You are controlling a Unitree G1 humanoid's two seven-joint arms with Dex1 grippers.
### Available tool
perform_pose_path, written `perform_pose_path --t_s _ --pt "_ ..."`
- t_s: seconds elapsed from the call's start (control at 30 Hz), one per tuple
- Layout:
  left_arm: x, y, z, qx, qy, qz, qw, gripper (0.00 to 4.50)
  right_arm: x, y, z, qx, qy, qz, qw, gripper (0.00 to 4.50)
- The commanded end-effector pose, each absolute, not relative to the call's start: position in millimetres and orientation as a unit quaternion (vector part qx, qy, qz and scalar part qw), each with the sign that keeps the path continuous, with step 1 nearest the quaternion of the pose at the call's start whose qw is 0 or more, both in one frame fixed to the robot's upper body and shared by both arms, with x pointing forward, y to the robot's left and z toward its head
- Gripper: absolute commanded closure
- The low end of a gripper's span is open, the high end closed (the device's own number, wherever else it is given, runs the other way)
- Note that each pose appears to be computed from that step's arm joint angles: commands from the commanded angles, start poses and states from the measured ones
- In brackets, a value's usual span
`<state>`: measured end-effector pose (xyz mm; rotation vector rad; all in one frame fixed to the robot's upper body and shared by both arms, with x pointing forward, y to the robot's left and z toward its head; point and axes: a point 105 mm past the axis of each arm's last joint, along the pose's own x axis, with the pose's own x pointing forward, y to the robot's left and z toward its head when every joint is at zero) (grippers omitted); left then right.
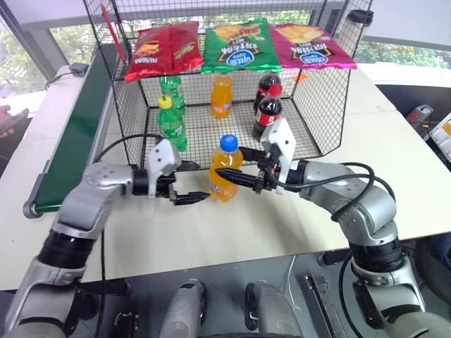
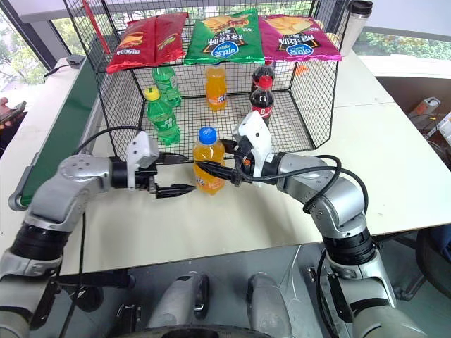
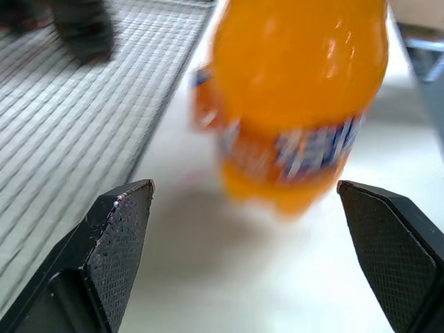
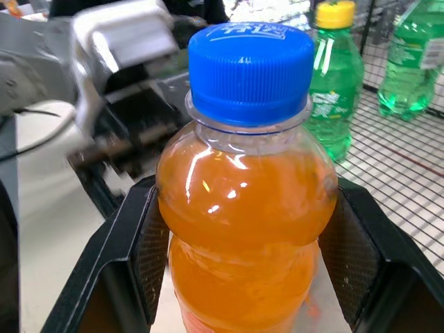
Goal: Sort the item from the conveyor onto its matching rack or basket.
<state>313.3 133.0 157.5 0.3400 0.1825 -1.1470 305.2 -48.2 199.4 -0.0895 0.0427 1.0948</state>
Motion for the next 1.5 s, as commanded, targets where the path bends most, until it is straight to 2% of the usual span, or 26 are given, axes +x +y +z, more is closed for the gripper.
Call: perform_pose_path --t_s 0.03,0.4,0.63,1.13,1.47,1.5 --pt "314 144 178 0.147 0.042 -0.507 0.848 0.10 323 -52 222 -0.053 -0.035 0.468 0.881 1.99" --pt "316 154 186 0.101 0.000 -0.423 0.900 0.10 378 -60 241 -0.070 -0.077 0.354 0.929 1.99" --pt "323 153 186 0.085 -0.018 -0.381 0.920 0.10 406 -54 245 -0.096 -0.093 0.334 0.933 1.99" --pt "323 141 182 0.071 -0.025 -0.375 0.924 0.10 432 -32 244 -0.098 -0.110 0.340 0.929 1.99" --pt "323 137 181 0.067 -0.026 -0.376 0.924 0.10 437 -26 242 -0.089 -0.106 0.344 0.929 1.99" --pt "323 137 181 0.067 -0.027 -0.376 0.924 0.00 437 -26 241 -0.088 -0.105 0.343 0.929 0.97"
